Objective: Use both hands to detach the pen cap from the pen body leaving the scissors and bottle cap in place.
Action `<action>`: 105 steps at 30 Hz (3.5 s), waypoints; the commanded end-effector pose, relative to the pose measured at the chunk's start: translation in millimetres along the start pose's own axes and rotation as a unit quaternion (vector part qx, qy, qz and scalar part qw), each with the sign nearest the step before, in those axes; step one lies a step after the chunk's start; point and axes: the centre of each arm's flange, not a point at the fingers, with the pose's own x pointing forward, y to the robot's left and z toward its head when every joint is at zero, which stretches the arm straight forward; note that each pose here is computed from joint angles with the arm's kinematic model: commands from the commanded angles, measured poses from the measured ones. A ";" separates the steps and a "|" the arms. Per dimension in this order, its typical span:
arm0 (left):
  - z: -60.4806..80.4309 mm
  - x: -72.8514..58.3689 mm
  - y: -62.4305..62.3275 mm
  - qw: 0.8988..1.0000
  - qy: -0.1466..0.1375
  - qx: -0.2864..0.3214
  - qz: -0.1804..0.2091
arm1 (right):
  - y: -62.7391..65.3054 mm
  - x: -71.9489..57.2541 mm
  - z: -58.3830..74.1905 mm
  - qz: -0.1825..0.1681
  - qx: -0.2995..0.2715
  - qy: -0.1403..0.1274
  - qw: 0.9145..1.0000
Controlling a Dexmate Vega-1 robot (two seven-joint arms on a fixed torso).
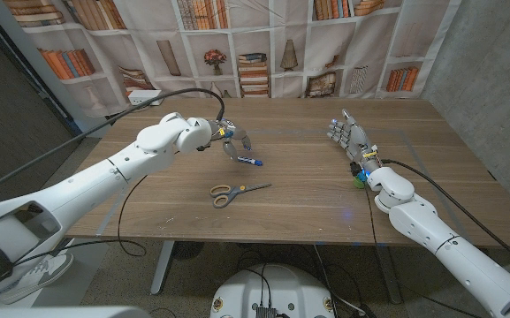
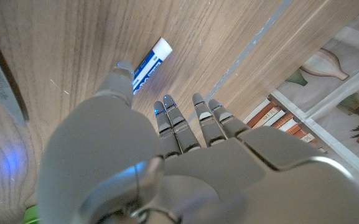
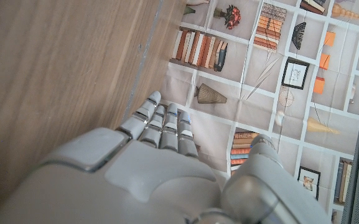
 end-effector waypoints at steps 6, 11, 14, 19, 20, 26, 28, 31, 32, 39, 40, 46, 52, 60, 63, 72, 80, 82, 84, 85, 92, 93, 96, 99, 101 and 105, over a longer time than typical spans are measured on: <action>7.0 5.6 -17.7 1.000 -0.002 -0.023 0.013 | -1.6 -0.1 -2.3 0.002 -0.005 0.012 1.000; 6.8 6.4 -17.8 0.999 -0.001 -0.033 0.019 | -2.3 -1.0 -1.0 0.001 -0.007 0.011 1.000; 6.8 7.1 -17.9 0.999 0.001 -0.037 0.025 | -2.6 -2.1 -0.9 0.001 -0.006 0.012 1.000; 7.6 8.8 -18.8 0.998 0.004 -0.045 0.032 | -3.1 -3.8 -3.0 0.000 -0.004 0.014 1.000; 7.8 9.2 -19.2 0.998 0.005 -0.046 0.031 | -3.1 -3.9 -3.4 0.000 -0.005 0.015 1.000; 10.7 11.8 -22.1 0.999 0.006 -0.049 0.023 | -3.3 -3.9 -4.9 0.001 -0.005 0.017 1.000; 12.2 12.4 -22.8 0.999 0.007 -0.047 0.022 | -3.4 -3.8 -5.2 0.001 -0.004 0.018 1.000; 14.8 12.8 -22.9 0.999 0.012 -0.040 0.021 | -3.7 -3.6 -5.8 0.002 -0.003 0.019 1.000; 15.6 12.9 -23.0 0.999 0.015 -0.037 0.023 | -3.9 -3.4 -5.9 0.001 -0.001 0.020 1.000; 17.0 14.0 -25.1 0.999 0.019 -0.038 0.026 | -4.1 -1.2 -7.7 0.005 -0.002 0.021 1.000; 17.0 14.2 -25.3 0.999 0.019 -0.039 0.026 | -4.0 -0.9 -7.7 0.005 -0.001 0.021 1.000; 17.8 15.7 -26.5 0.999 0.019 -0.036 0.024 | -3.8 0.2 -7.3 0.005 -0.002 0.021 1.000; 20.8 18.1 -29.0 0.999 0.017 -0.040 0.022 | -4.0 0.6 -7.3 0.006 -0.002 0.022 1.000; 23.8 19.5 -34.5 0.998 0.021 -0.053 0.015 | -5.1 1.2 -9.0 0.006 0.001 0.027 1.000; 25.4 19.4 -37.0 0.998 0.026 -0.054 0.015 | -5.3 2.0 -9.4 0.007 0.002 0.029 1.000; 29.4 17.9 -48.5 0.995 0.051 -0.087 0.019 | -7.0 4.9 -9.8 0.011 0.001 0.029 1.000; 42.8 20.0 -54.0 0.994 0.060 -0.087 0.014 | -11.9 2.4 -9.2 0.010 -0.002 0.033 0.999; 46.1 21.3 -54.2 0.995 0.058 -0.086 0.011 | -13.1 1.2 -9.2 0.011 -0.003 0.034 0.999; 49.4 22.0 -53.9 0.995 0.056 -0.083 0.008 | -14.2 0.0 -9.3 0.011 -0.002 0.037 0.999; 50.9 22.2 -53.7 0.995 0.055 -0.082 0.007 | -14.8 -0.7 -9.6 0.010 -0.001 0.038 0.999; 62.2 22.7 -51.7 0.997 0.056 -0.054 0.004 | -17.7 -5.0 -13.9 0.011 0.002 0.040 0.999; 63.7 22.8 -51.8 0.997 0.056 -0.050 0.005 | -17.8 -5.4 -14.6 0.012 0.002 0.040 0.999; 68.9 23.4 -54.1 0.997 0.058 -0.046 0.013 | -18.1 -6.8 -16.7 0.012 0.005 0.042 0.999; 73.2 24.3 -58.8 0.996 0.064 -0.052 0.022 | -18.6 -7.8 -18.7 0.011 0.007 0.044 0.999; 74.3 24.9 -61.8 0.996 0.065 -0.064 0.024 | -19.2 -8.0 -19.1 0.011 0.008 0.045 0.999; 75.7 24.5 -65.1 0.994 0.071 -0.079 0.021 | -20.9 -7.8 -18.8 0.011 0.007 0.047 0.999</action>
